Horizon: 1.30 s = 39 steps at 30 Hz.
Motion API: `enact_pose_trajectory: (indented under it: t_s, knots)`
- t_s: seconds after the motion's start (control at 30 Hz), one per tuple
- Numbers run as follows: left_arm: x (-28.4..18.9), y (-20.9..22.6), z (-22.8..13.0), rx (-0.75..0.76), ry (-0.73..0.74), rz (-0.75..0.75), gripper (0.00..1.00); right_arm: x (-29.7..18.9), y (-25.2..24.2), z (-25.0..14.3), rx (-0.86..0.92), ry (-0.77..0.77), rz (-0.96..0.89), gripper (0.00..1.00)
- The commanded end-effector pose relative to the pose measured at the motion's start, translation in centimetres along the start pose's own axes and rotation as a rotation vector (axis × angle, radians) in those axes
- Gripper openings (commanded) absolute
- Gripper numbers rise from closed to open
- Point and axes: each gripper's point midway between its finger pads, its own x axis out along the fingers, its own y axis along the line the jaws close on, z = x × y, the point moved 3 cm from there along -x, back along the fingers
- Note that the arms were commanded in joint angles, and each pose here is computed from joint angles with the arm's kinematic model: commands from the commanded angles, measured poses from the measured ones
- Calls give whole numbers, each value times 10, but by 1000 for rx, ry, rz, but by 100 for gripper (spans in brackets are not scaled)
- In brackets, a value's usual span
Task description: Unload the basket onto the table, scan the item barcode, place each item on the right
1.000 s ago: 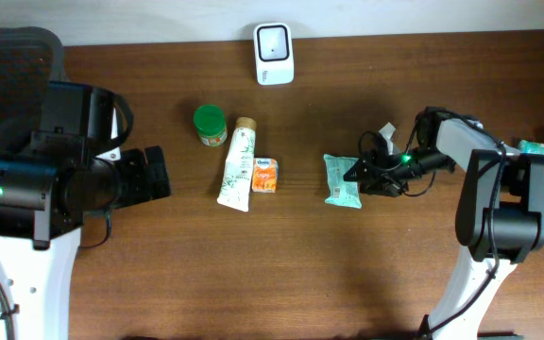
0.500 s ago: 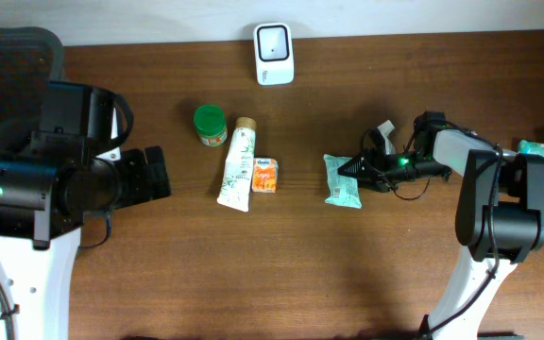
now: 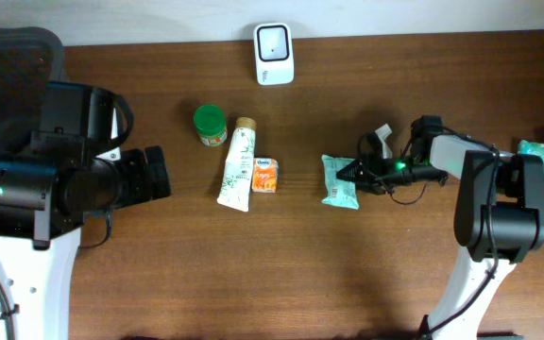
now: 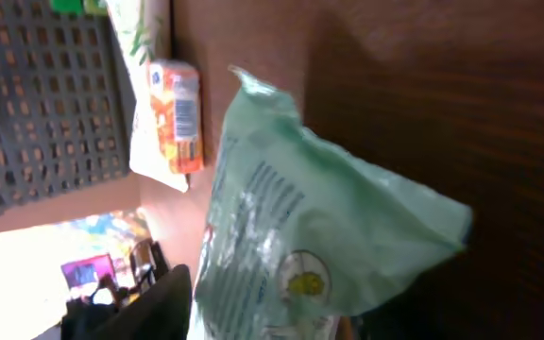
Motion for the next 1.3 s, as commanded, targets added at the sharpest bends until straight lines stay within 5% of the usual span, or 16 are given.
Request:
enact_pose_trajectory:
  t_s: [0.0,0.17,0.37,0.47,0.63,0.77,1.0,1.27]
  knots:
    - [-4,1,0,-12,-17,-2,99,11,-10,-10,-5,39,-64,24]
    - [-4,1,0,-12,-17,-2,99,10,-6,-19,46,70,-52,4]
    - [-4,1,0,-12,-17,-2,99,-15,29,0,2,52,-103,4]
    - [-4,1,0,-12,-17,-2,99,-36,41,15,2,3,-291,4]
    - [-4,1,0,-12,-17,-2,99,-88,41,35,115,-228,-1036,4]
    - [-4,1,0,-12,-17,-2,99,-83,48,31,93,-335,-1352,4]
    - [-4,1,0,-12,-17,-2,99,-32,72,18,-74,-328,-1470,4]
    - [-4,1,0,-12,-17,-2,99,-17,46,5,-111,-205,-1608,9]
